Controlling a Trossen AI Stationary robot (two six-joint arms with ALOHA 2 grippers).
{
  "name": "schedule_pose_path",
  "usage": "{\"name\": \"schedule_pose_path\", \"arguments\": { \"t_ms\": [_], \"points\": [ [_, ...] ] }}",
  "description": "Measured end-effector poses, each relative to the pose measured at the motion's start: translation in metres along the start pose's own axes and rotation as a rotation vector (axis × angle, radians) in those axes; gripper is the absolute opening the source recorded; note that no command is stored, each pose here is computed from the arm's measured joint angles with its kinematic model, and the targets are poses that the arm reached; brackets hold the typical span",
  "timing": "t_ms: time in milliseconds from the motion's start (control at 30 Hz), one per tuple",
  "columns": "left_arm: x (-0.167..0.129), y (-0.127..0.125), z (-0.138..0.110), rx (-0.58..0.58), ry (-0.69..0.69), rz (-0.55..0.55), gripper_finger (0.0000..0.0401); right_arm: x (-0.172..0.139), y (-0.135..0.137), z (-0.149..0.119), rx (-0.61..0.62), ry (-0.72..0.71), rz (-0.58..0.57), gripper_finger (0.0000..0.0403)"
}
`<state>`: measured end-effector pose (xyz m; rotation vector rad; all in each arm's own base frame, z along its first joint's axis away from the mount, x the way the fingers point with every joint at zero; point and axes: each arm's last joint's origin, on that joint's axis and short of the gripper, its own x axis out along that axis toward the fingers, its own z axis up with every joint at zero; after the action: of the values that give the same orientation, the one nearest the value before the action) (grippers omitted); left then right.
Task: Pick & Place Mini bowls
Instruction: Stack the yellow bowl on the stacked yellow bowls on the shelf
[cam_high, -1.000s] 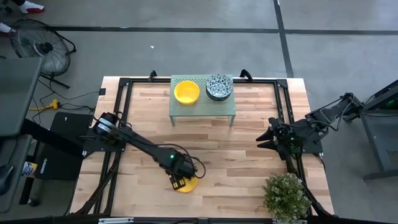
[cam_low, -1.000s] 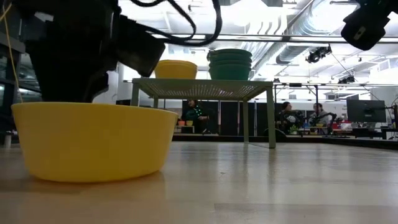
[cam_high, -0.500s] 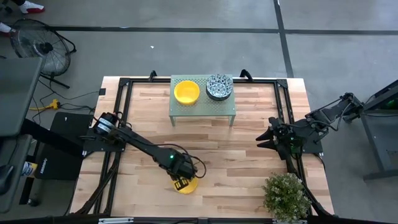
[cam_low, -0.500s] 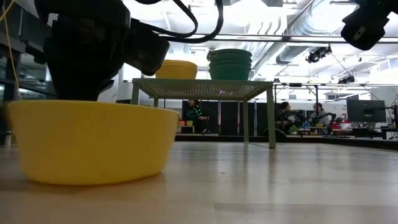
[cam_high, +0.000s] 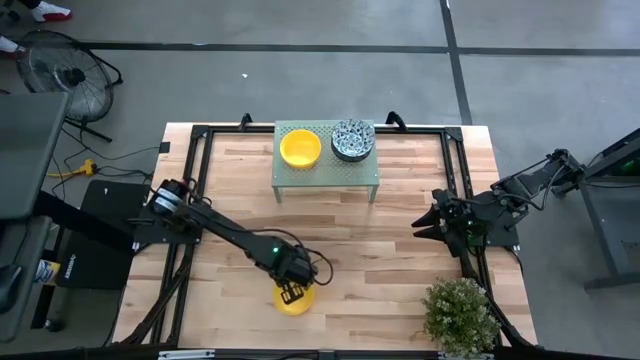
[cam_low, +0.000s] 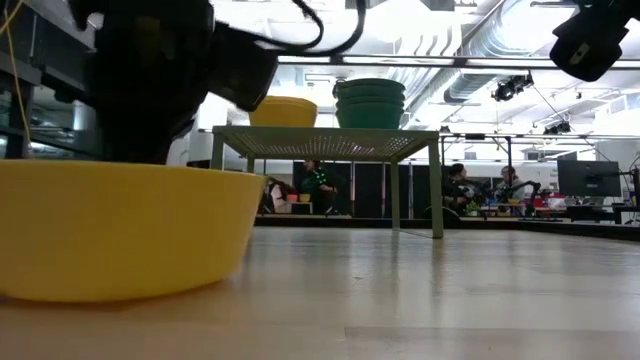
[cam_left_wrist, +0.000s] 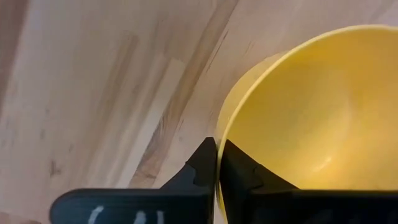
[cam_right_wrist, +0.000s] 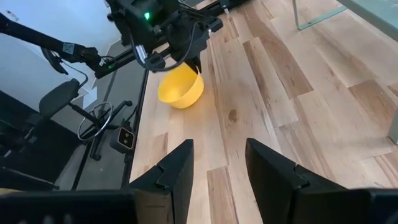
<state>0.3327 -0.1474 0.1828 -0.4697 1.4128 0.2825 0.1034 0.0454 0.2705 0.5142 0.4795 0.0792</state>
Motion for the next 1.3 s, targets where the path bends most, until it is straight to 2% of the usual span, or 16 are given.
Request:
{"name": "schedule_pose_path", "arguments": {
  "t_ms": [133,267,667,733,833,1067,1300],
  "points": [
    [-0.018,0.003,0.008,0.029,-0.022,-0.033,0.0002,0.000,0.000,0.000,0.000,0.001,0.001,0.0133],
    [-0.052,0.012,0.018,0.041,-0.070,-0.049,0.0001,0.000,0.000,0.000,0.001,-0.001,-0.001,0.0133],
    [-0.160,0.065,0.043,0.068,-0.163,0.006,0.0001,0.000,0.000,0.000,0.001,0.000,0.000,0.0133],
    [-0.174,0.075,0.045,0.079,-0.152,0.048,0.0000,0.000,0.000,0.000,0.001,0.000,0.001,0.0133],
    [-0.201,0.088,0.053,0.068,-0.230,0.046,0.0000,0.000,0.000,0.000,0.000,0.001,0.001,0.0133],
    [-0.229,0.126,0.076,0.003,-0.340,0.080,0.0000,0.000,0.000,0.000,-0.031,-0.010,-0.008,0.0133],
    [-0.242,0.169,0.093,-0.071,-0.368,0.093,0.0000,-0.008,-0.002,0.002,-0.051,-0.061,-0.005,0.0133]
  ]
}}
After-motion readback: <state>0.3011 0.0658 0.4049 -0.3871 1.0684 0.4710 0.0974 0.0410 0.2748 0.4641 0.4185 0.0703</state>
